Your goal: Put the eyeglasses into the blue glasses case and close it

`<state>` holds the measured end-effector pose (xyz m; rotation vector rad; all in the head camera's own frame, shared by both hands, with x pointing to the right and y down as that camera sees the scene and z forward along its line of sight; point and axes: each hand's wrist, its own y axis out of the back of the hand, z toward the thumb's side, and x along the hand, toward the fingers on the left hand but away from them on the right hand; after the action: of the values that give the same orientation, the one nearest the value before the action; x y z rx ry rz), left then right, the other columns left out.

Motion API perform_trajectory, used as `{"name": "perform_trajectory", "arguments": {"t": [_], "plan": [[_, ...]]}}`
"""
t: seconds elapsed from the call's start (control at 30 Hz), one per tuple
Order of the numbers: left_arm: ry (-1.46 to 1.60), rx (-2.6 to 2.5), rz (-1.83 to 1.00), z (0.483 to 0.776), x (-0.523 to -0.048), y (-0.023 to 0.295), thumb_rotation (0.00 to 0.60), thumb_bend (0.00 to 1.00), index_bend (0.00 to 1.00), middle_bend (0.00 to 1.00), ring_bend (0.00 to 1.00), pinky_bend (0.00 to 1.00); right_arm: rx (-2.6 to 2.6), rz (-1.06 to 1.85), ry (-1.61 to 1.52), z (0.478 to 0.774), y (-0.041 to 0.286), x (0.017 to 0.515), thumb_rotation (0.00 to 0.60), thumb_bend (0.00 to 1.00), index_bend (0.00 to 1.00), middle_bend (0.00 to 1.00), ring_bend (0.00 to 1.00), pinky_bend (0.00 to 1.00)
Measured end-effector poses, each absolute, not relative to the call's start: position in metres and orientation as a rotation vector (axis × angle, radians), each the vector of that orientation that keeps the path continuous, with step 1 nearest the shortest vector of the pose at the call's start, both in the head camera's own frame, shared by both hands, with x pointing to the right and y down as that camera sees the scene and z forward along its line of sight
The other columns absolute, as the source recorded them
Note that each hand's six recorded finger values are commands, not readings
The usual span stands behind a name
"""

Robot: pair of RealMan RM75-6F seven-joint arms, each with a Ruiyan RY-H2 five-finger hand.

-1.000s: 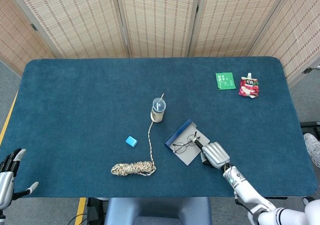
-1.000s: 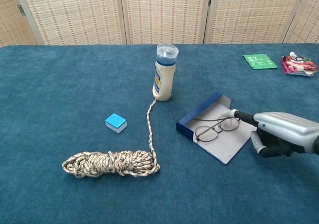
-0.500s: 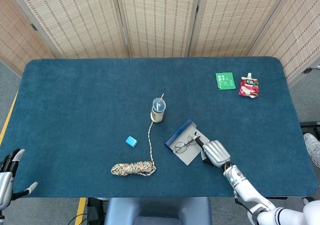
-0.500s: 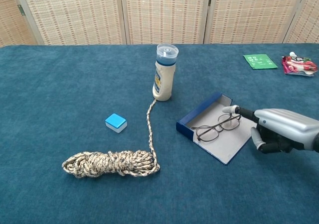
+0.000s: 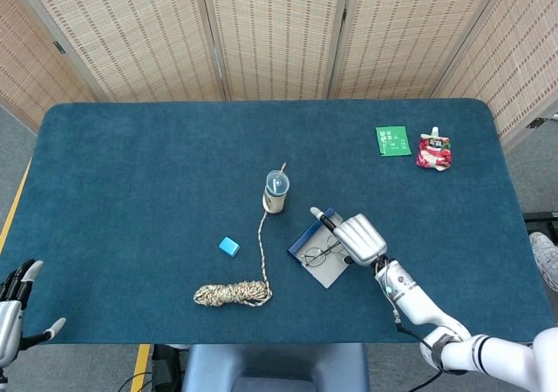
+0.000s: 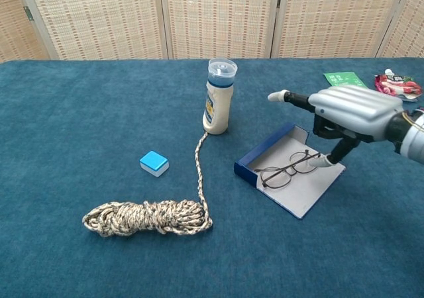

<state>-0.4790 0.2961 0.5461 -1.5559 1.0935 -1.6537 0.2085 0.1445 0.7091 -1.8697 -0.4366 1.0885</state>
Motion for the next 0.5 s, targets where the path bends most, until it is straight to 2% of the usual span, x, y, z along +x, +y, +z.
{"name": "perform_trajectory", "arguments": {"t": [0.5], "plan": [[1.096, -1.552, -1.679, 0.548, -0.484, 0.300, 0.600, 0.19, 0.07, 0.09, 0.12, 0.23, -1.807, 1.046, -0.334, 0.739, 0.141, 0.177, 0.600, 0.12, 0.09, 1.00, 1.00, 1.00]]}}
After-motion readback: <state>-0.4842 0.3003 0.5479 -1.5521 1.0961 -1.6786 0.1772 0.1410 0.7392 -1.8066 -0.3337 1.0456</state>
